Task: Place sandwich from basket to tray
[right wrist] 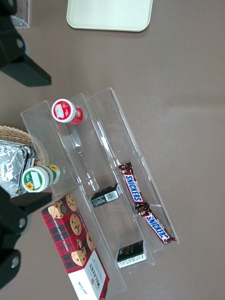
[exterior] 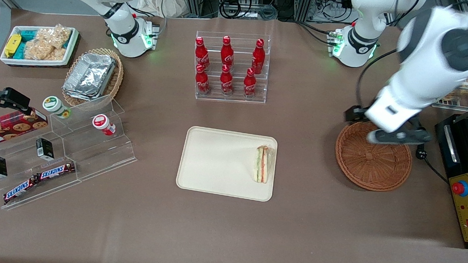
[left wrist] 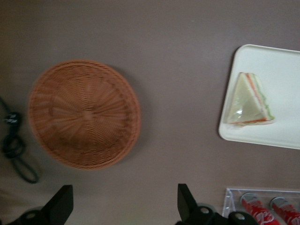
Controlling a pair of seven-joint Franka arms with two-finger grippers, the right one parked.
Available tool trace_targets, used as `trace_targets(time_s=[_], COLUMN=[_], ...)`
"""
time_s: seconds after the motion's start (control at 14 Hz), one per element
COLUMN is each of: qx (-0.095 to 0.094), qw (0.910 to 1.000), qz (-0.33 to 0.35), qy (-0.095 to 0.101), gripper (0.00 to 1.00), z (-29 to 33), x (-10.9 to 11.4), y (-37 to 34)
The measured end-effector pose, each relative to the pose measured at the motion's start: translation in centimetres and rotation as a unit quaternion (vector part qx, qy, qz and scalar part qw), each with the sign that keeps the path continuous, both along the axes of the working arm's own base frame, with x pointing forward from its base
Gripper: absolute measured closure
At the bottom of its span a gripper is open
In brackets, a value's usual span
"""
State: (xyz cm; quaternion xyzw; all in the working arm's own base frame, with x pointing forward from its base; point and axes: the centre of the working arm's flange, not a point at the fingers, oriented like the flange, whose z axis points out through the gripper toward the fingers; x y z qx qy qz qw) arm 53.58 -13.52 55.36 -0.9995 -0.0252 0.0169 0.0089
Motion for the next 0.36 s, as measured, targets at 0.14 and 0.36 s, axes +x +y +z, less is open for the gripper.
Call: trace_targets(time_s=[0.14,0.36], qx=[0.004,-0.001], qw=[0.9999,0.9997], qz=[0.008,0.024], qy=[0.009,0.003], gripper=[0.0,0.0], z=[2.6,5.6], x=[-1.5,-2.3], y=[3.6,6.5])
